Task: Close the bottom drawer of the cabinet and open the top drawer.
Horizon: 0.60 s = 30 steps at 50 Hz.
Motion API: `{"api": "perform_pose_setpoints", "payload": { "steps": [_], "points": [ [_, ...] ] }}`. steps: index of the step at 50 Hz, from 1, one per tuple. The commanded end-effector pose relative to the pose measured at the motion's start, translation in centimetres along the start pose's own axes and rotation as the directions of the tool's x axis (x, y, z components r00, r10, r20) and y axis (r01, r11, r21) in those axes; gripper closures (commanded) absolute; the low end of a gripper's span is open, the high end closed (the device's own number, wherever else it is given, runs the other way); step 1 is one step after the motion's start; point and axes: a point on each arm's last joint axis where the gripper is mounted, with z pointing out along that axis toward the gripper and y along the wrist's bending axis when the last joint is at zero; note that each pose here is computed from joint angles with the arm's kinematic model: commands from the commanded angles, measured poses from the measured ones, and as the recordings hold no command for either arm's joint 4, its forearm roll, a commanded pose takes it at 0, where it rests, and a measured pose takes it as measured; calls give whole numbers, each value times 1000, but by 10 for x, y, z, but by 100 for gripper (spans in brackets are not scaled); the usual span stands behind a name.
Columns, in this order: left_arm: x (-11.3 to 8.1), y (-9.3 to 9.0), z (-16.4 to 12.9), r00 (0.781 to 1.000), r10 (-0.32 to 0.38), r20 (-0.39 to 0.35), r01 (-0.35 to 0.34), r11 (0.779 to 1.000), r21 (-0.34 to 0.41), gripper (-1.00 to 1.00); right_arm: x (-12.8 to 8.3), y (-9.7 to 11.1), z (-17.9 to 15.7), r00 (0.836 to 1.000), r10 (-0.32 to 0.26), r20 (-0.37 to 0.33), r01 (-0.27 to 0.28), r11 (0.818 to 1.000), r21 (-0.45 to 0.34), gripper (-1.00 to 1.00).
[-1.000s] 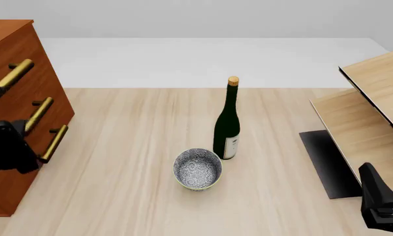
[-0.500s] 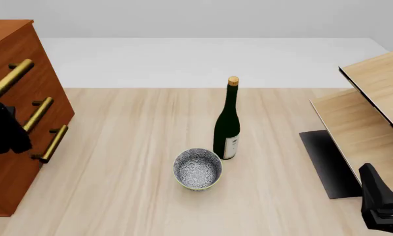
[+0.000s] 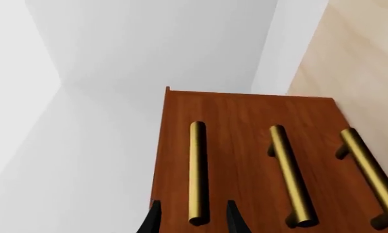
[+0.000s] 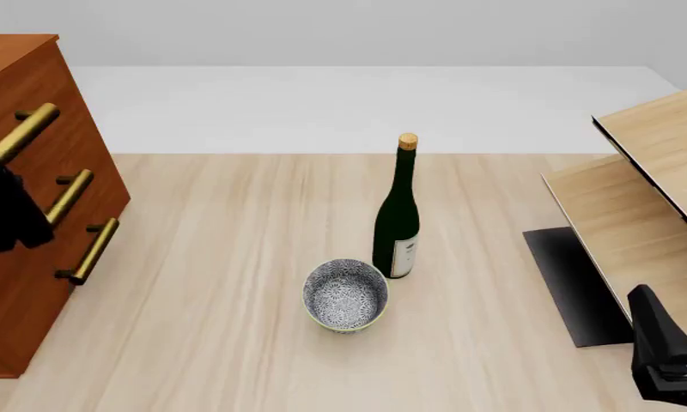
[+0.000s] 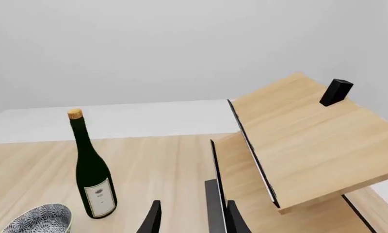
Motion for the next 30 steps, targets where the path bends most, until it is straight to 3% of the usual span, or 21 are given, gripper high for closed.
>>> {"api": "perform_pose_setpoints", "payload": {
  "steps": [1, 13, 14, 30],
  "points": [
    [7, 0, 9, 1000, -5, -28, 5, 1000, 4, -100, 0, 0, 1, 1000, -2, 0, 2, 1000, -1, -100],
    [13, -9, 11, 999, -7, -52, 9, 1000, 29, -100, 0, 0, 0, 1000, -4, 2, 4, 1000, -2, -100],
    [13, -9, 11, 999, -5, -53, 7, 1000, 30, 100, 0, 0, 0, 1000, -4, 3, 4, 1000, -2, -100],
    [12, -2, 10, 999, -2, -50, 3, 1000, 12, 100, 0, 0, -2, 1000, -3, 5, 3, 1000, -2, -100]
  ]
}}
